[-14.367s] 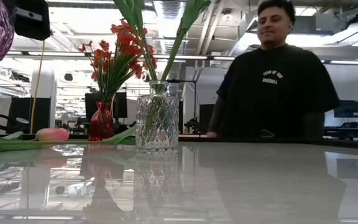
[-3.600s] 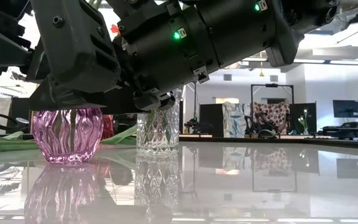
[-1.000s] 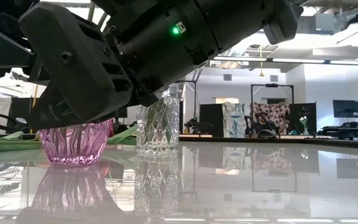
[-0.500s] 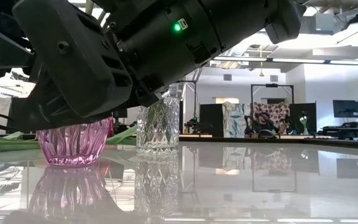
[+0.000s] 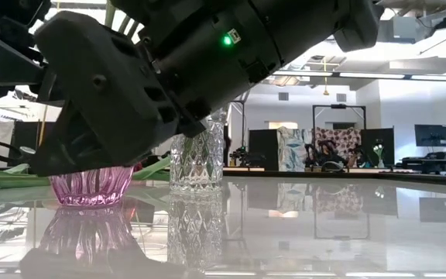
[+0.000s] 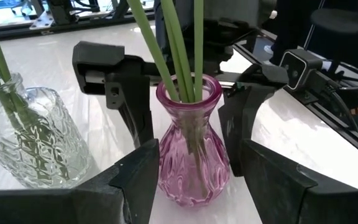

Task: Sort flowers into vase by color
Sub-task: Put the pink flower into the purple vase

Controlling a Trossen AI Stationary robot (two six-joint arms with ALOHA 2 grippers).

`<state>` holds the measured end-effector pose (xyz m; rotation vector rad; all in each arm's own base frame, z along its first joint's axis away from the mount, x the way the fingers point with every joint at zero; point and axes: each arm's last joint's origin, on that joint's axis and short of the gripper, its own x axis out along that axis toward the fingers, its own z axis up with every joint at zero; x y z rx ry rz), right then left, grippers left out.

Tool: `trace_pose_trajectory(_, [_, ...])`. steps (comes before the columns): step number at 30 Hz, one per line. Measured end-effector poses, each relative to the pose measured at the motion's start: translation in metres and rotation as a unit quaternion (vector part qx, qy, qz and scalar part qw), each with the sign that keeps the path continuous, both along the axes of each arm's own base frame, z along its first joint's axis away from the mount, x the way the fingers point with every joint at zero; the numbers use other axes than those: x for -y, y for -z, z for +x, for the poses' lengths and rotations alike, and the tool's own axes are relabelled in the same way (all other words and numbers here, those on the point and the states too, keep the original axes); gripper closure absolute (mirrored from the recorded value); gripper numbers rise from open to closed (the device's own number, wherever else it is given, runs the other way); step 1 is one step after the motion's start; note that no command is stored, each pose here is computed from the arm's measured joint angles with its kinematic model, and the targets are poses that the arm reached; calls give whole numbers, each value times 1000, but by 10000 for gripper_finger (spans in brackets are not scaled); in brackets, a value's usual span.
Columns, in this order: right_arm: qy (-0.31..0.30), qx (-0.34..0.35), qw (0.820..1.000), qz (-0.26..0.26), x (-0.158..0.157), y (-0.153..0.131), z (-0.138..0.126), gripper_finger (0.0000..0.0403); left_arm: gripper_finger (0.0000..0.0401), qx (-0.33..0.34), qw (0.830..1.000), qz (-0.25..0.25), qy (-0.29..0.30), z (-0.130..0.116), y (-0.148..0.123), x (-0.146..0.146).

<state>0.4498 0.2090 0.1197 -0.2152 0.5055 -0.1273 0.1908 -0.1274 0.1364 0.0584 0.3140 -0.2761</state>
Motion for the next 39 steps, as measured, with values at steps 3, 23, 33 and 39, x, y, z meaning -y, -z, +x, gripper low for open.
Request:
trace_pose_trajectory(3, [-3, -1, 1000, -4, -1, -4, -1, 26, 191, -1, 1000, 1, 0, 0, 0, 0])
trace_pose_trajectory(23, [7, -81, 996, 20, -6, -25, -25, 26, 191, -34, 999, 1, -22, -1, 1, -8])
trace_pose_trajectory(33, [5, -104, 994, 21, -13, -26, -34, 26, 192, -140, 974, -57, -167, -13, -20, -40])
trace_pose_trajectory(39, [55, -129, 989, 55, -6, -47, -48, 26, 191, -220, 939, -120, -234, -11, -19, -66])
